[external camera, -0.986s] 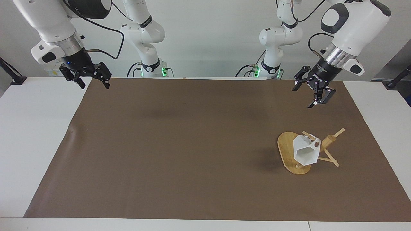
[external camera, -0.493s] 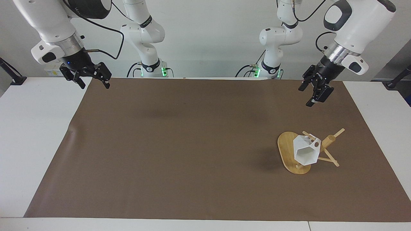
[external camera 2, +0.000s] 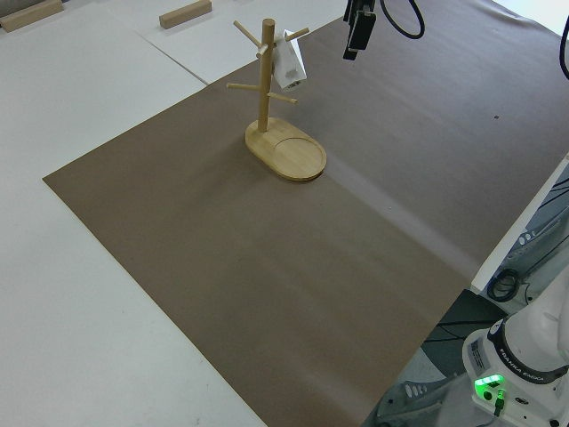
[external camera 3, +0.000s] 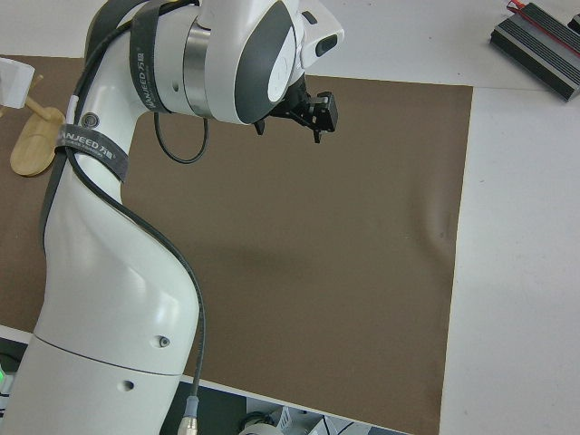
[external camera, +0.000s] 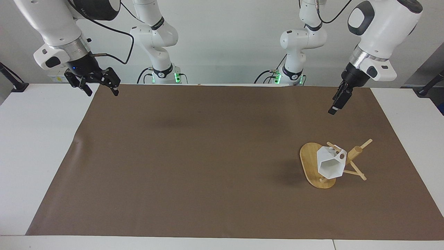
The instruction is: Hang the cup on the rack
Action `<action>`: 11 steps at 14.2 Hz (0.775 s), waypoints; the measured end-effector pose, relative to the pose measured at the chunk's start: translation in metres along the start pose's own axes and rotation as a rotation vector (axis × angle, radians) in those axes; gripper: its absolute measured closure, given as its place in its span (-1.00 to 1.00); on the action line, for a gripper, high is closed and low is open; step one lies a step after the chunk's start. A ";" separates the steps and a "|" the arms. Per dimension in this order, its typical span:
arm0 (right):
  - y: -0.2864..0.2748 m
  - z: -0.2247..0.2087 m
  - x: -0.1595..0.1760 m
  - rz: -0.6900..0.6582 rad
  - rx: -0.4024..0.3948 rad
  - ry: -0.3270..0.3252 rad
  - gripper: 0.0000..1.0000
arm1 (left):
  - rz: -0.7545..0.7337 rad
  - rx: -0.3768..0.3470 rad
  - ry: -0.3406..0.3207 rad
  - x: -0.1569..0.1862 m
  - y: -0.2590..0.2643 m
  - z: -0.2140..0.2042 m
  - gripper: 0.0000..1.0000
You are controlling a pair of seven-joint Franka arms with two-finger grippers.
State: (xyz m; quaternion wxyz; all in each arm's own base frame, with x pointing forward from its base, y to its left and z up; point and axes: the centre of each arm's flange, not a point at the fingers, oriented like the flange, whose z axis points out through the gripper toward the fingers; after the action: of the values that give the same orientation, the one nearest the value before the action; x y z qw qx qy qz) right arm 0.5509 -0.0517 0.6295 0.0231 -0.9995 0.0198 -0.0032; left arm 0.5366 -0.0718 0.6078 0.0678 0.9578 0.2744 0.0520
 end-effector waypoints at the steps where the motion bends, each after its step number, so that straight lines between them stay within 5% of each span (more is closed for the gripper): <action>1: 0.000 0.000 0.000 0.000 0.000 0.000 -1.00 | 0.074 0.014 -0.004 0.000 0.000 -0.003 -1.00; 7: 0.000 0.000 0.000 0.000 0.000 0.000 -1.00 | 0.505 0.096 -0.062 0.017 -0.017 -0.029 -1.00; 11: 0.000 0.000 0.000 0.000 0.000 0.000 -1.00 | 0.659 0.125 -0.119 0.029 -0.015 -0.040 -1.00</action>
State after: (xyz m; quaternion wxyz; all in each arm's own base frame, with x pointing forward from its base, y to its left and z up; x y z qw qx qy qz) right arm 0.5509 -0.0517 0.6295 0.0231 -0.9995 0.0198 -0.0031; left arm 0.5480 -0.0399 0.6471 0.0045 0.9987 -0.0515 -0.0020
